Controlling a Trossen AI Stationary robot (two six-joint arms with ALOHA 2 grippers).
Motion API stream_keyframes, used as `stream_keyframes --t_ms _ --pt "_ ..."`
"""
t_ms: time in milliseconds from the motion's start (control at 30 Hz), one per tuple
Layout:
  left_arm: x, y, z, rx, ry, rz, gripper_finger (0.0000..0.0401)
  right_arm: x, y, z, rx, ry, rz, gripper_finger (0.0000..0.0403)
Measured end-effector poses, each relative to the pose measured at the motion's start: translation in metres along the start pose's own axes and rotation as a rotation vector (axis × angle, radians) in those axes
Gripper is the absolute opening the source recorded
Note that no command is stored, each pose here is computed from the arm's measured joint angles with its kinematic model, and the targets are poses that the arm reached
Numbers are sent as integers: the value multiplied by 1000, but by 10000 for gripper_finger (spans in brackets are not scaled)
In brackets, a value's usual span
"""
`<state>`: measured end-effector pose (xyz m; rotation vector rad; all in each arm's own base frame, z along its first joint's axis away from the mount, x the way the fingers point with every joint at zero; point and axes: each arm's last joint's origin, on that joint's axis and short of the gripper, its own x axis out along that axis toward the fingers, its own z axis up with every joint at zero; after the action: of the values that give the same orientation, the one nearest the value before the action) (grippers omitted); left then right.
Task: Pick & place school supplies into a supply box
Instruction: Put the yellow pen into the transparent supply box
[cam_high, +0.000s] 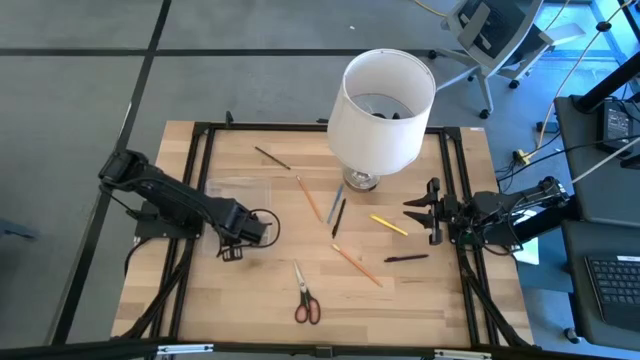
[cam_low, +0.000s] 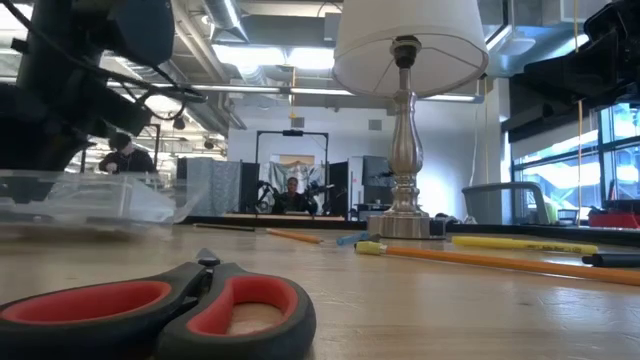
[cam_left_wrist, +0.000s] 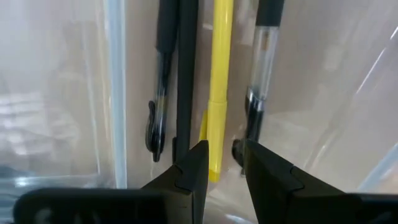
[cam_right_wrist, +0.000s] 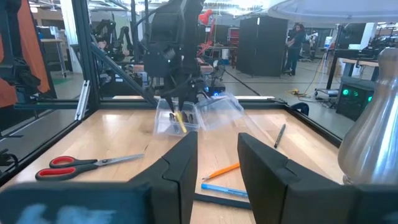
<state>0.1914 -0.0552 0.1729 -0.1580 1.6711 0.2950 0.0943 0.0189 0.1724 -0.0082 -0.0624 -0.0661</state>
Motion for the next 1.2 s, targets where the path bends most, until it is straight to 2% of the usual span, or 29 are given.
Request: stream_keyframes --t_ms 200,300,400,500,667,767,1000,1200 --pt "-28 -1 6 -181 -197 -5 85 0 0 0 0 -1 0 119" --pt "-43 -5 15 -379 -429 -55 83 0 0 0 29 -1 0 120" --pt "-57 -12 29 -590 -696 -160 84 0 0 0 64 -1 0 120" --pt "-71 -20 43 -679 -927 -248 83 0 0 0 111 0 0 120" --pt "-88 -36 63 -597 -1227 -239 80 0 1 -1 170 9 40 120" --pt "-91 -42 71 -524 -1307 -204 80 1 2 0 190 71 37 120" --pt "-84 -48 81 -491 -1326 -181 86 5 3 14 277 316 -7 120" --pt "-77 -51 85 -489 -1310 -158 83 15 6 17 349 586 -113 120"
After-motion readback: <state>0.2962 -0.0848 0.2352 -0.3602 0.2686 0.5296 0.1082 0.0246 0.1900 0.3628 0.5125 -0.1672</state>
